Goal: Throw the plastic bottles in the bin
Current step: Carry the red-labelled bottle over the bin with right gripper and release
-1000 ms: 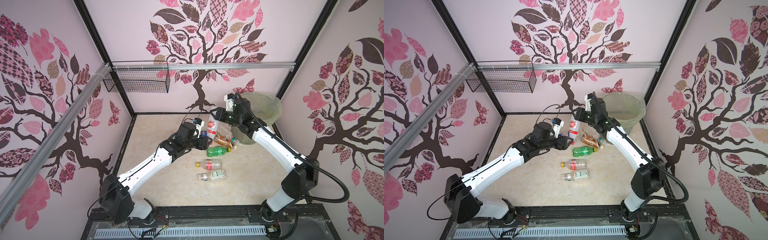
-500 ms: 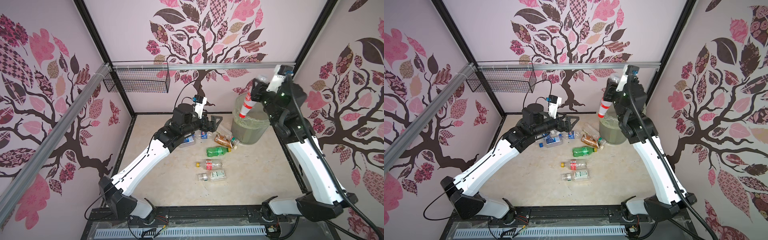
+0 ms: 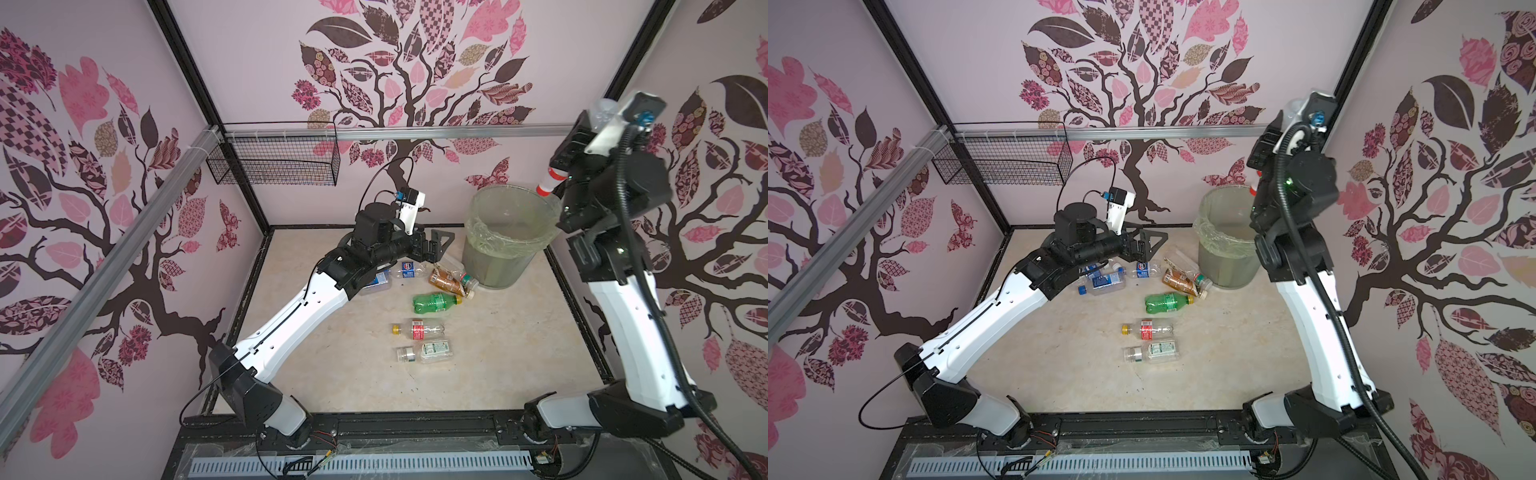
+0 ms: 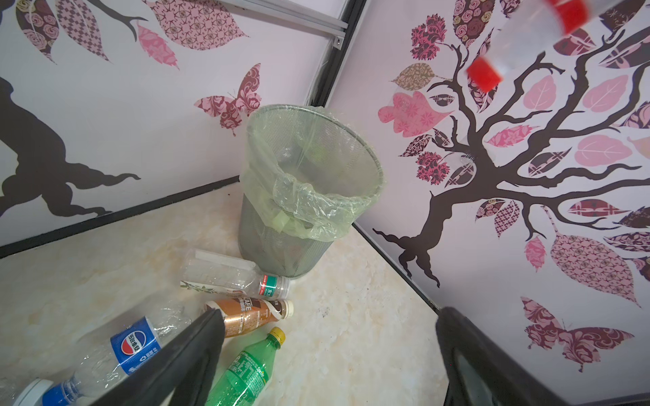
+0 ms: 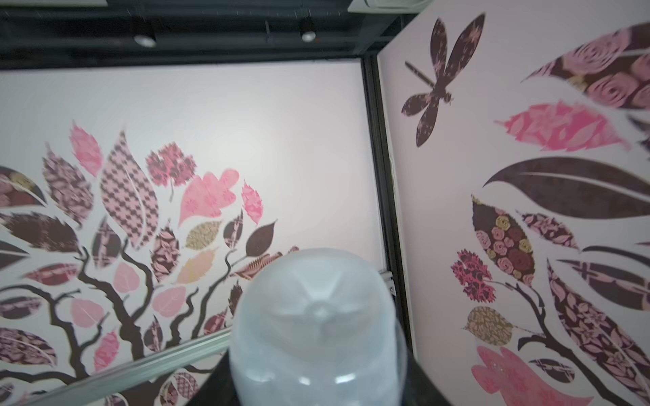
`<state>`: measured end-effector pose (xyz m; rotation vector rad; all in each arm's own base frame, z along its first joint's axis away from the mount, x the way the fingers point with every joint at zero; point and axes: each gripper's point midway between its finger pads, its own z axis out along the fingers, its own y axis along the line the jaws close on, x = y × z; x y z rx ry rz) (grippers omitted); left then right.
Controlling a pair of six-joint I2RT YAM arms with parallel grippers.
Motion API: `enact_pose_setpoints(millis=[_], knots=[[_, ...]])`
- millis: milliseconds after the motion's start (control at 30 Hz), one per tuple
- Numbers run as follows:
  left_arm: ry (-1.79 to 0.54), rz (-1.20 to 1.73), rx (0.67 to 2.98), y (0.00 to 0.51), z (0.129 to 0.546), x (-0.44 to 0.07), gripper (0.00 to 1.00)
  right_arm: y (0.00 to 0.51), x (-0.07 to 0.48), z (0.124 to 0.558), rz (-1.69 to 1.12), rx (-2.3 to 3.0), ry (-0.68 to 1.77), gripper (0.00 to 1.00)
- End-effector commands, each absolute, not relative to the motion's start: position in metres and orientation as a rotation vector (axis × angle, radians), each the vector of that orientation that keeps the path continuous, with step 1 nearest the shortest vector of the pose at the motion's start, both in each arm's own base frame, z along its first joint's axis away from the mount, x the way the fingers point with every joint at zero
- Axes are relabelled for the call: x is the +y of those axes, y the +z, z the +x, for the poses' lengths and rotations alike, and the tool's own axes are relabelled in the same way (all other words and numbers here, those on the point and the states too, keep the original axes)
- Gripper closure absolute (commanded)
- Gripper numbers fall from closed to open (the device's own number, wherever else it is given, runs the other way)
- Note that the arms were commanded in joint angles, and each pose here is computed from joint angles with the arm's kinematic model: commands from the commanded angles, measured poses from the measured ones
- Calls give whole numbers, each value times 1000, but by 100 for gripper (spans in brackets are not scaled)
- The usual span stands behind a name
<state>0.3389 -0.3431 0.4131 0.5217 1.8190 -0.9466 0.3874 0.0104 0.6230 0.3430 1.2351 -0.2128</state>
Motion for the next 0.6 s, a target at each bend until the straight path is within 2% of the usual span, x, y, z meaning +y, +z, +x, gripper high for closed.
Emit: enact_pose_setpoints(millis=[0,33,100,167,233,267,467,567], knots=[[-910,543,1820,410,337,-339,2,515,5,467,348,1524,-350,46],[-900,547,1830,408,336,-338,2,504,3,472,355,1553,-370,40],[-872,549,1853,399,337,-335,2,497,3,472,347,1574,-371,19],[-855,549,1871,389,338,-334,2,501,3,466,348,1562,-353,9],[-842,540,1897,380,341,-334,2,510,3,459,339,1542,-340,3],[-831,531,1915,375,344,-334,2,516,2,455,336,1532,-339,1],[-712,428,2021,348,365,-321,2,530,6,441,310,1541,-287,0],[-576,349,2070,333,376,-301,2,524,12,436,298,1573,-223,0]])
